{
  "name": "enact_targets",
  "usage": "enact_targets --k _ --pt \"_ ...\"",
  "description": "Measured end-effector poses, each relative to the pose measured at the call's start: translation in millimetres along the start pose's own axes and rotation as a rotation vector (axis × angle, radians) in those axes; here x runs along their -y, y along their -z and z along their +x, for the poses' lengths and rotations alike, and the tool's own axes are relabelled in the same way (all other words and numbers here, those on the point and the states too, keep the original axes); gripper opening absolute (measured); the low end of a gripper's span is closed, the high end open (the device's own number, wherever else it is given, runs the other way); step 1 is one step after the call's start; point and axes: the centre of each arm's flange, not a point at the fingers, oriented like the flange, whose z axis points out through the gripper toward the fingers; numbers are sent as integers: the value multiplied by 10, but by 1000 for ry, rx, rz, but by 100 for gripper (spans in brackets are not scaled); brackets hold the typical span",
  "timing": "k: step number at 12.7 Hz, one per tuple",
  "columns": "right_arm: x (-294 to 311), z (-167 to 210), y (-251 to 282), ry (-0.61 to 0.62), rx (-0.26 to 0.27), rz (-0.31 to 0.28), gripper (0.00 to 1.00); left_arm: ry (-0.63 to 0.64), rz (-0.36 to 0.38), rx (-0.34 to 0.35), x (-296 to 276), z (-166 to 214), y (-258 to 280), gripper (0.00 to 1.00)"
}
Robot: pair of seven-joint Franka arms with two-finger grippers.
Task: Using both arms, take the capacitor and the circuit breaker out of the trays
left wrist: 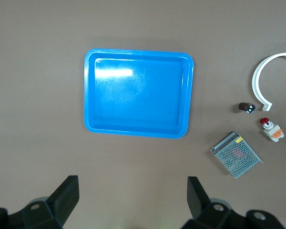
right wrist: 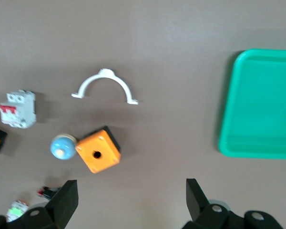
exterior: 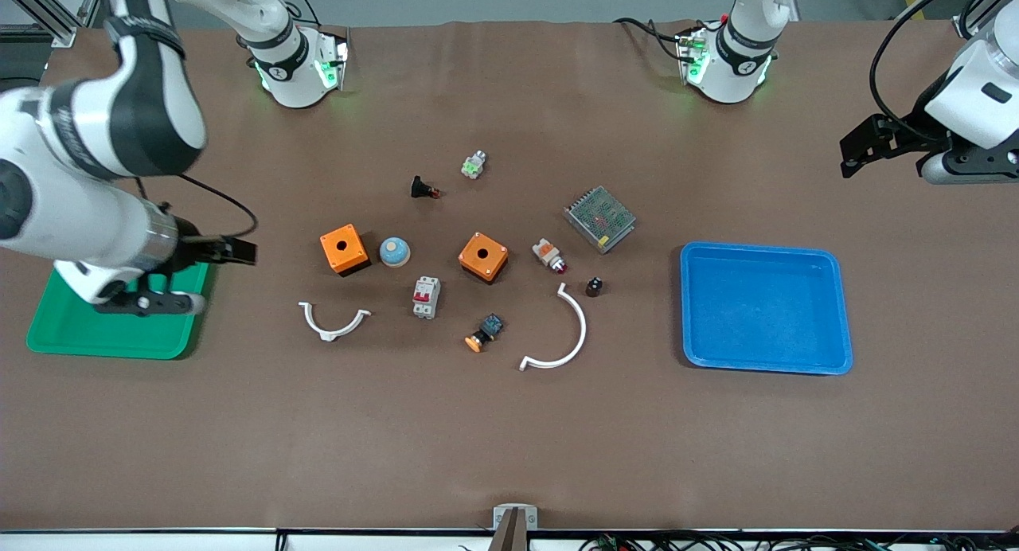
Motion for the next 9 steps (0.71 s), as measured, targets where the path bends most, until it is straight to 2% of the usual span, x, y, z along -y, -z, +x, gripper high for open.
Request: enact_targets --k 2,6,9 --pt "-198 -249 99 37 -4 -24 100 4 0 -3 20 -10 18 100" --pt "-849 -497 147 87 -9 -8 100 6 0 -3 31 -10 19 100" --pt "-1084 -491 386 60 -74 -24 100 6 0 -3 31 -10 17 100"
